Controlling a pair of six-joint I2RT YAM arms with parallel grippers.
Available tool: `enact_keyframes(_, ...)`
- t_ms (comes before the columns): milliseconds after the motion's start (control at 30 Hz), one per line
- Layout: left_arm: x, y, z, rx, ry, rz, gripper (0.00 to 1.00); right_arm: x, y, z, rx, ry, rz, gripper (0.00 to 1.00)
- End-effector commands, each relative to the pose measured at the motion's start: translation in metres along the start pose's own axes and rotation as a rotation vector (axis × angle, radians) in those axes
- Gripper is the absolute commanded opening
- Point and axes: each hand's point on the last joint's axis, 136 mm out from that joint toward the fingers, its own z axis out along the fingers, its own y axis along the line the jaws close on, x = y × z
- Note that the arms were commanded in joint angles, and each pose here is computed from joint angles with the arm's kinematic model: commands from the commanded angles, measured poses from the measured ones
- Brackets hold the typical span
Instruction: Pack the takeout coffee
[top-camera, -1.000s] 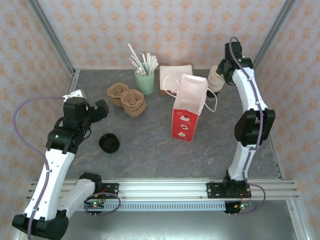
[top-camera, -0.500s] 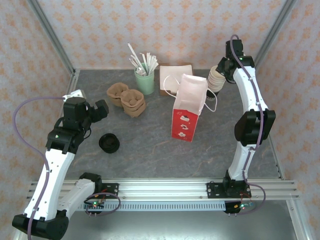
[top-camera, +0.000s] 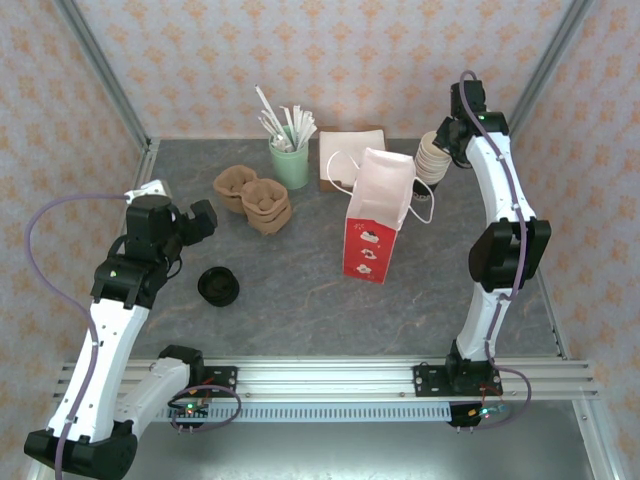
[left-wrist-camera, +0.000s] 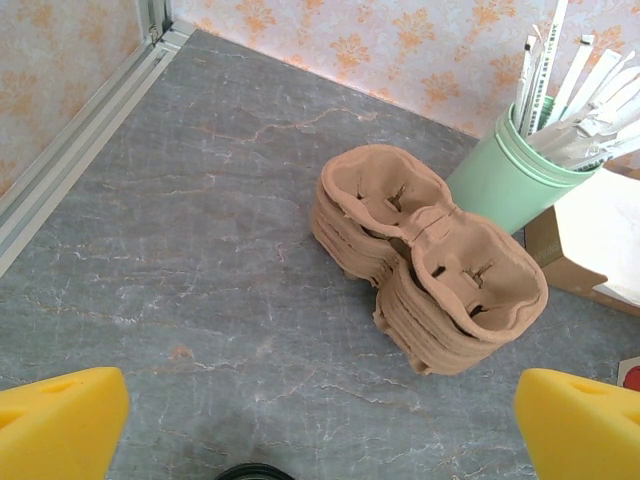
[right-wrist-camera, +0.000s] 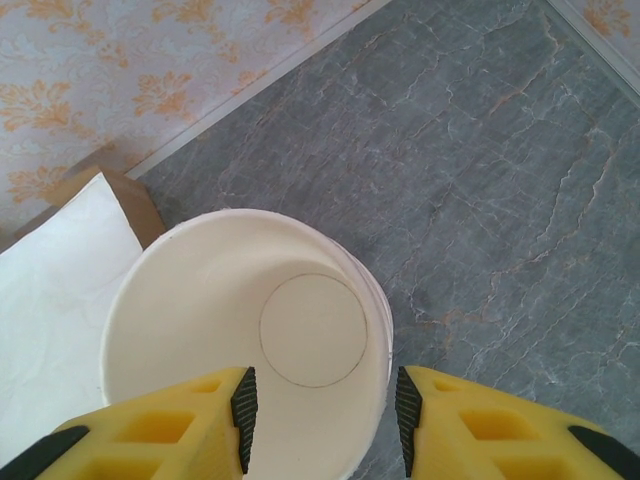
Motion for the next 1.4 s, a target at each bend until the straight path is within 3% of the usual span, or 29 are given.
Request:
enact_keyframes(0,0.007,0.003,-0.004,-0.010,0.013,0.021,1.00,0.003,-0.009,0.004,0.050,0.013,-0.020,0.44)
enact_keyframes(667,0.009,0.003,-0.006,-0.002,0.014,0.007,1.00,0.015,-0.014,0.019,0.072,0.043,-0.025,0.43)
enact_keyframes(1367,0.007,0.006,-0.013,-0.004,0.001,0.008,1.00,0.016,-0.007,0.016,0.028,0.053,-0.030,0.07)
